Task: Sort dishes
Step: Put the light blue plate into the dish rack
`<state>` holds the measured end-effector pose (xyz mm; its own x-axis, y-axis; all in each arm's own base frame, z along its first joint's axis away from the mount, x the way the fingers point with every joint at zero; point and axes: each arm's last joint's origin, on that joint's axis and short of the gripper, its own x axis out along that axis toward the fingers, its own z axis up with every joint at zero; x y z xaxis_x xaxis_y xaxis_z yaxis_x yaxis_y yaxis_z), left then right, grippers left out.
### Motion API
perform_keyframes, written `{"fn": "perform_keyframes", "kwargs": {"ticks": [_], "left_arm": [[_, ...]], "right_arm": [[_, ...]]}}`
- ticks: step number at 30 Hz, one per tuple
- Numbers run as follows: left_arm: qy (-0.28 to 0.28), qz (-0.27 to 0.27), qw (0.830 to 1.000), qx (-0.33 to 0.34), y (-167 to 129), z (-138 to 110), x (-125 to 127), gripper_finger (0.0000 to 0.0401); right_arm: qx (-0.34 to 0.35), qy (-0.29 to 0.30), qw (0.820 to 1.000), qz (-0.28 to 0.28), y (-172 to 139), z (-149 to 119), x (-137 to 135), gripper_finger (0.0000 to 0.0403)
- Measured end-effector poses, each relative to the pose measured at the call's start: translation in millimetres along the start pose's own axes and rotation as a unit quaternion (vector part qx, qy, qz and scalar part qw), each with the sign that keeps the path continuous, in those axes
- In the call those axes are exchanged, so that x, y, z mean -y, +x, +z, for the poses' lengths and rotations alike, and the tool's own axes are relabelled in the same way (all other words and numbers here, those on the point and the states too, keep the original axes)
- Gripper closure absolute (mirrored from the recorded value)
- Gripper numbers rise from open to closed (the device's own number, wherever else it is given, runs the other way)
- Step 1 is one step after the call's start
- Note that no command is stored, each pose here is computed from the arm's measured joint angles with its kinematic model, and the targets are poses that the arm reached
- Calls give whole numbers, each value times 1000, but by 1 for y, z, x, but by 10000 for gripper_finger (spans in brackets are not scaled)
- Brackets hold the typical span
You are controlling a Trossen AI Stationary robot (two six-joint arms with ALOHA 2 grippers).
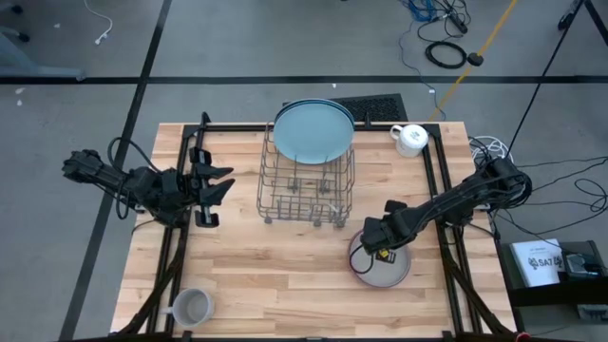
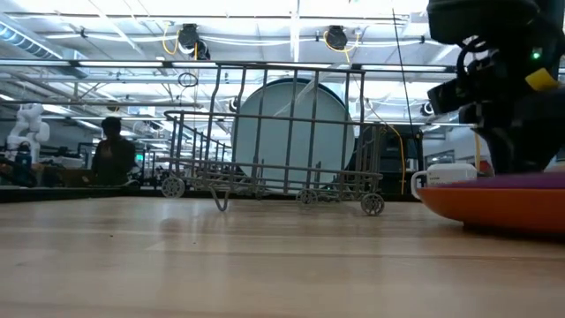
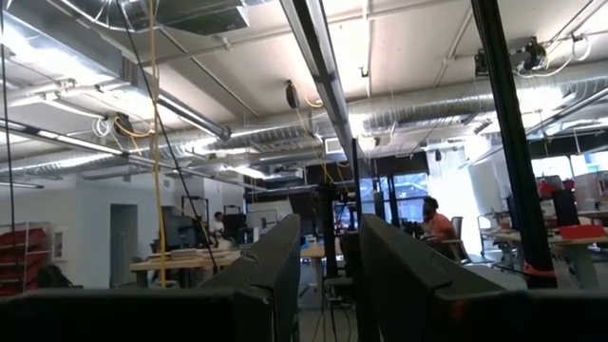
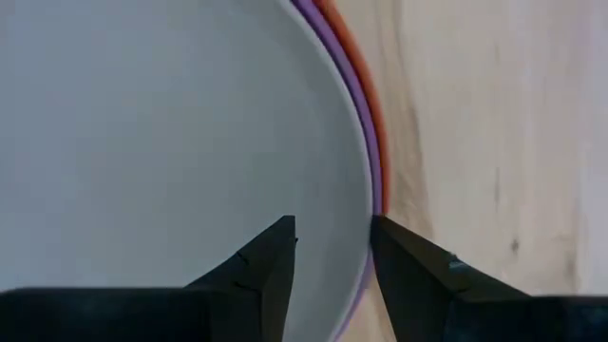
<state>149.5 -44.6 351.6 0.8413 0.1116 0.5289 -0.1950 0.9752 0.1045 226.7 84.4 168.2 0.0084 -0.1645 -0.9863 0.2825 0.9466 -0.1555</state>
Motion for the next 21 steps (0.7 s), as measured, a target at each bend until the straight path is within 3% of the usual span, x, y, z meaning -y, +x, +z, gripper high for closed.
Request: {"fn": "perform_keyframes", "kwargs": {"ticks": [7,21], "left_arm": [[2,0,1000,0,0,0,0,287],[2,0,1000,0,0,0,0,287]], "right_arm": [[14,2,1000,12,7,0,-1,268],[75,-13,993,89,3,14,-14,268]]}}
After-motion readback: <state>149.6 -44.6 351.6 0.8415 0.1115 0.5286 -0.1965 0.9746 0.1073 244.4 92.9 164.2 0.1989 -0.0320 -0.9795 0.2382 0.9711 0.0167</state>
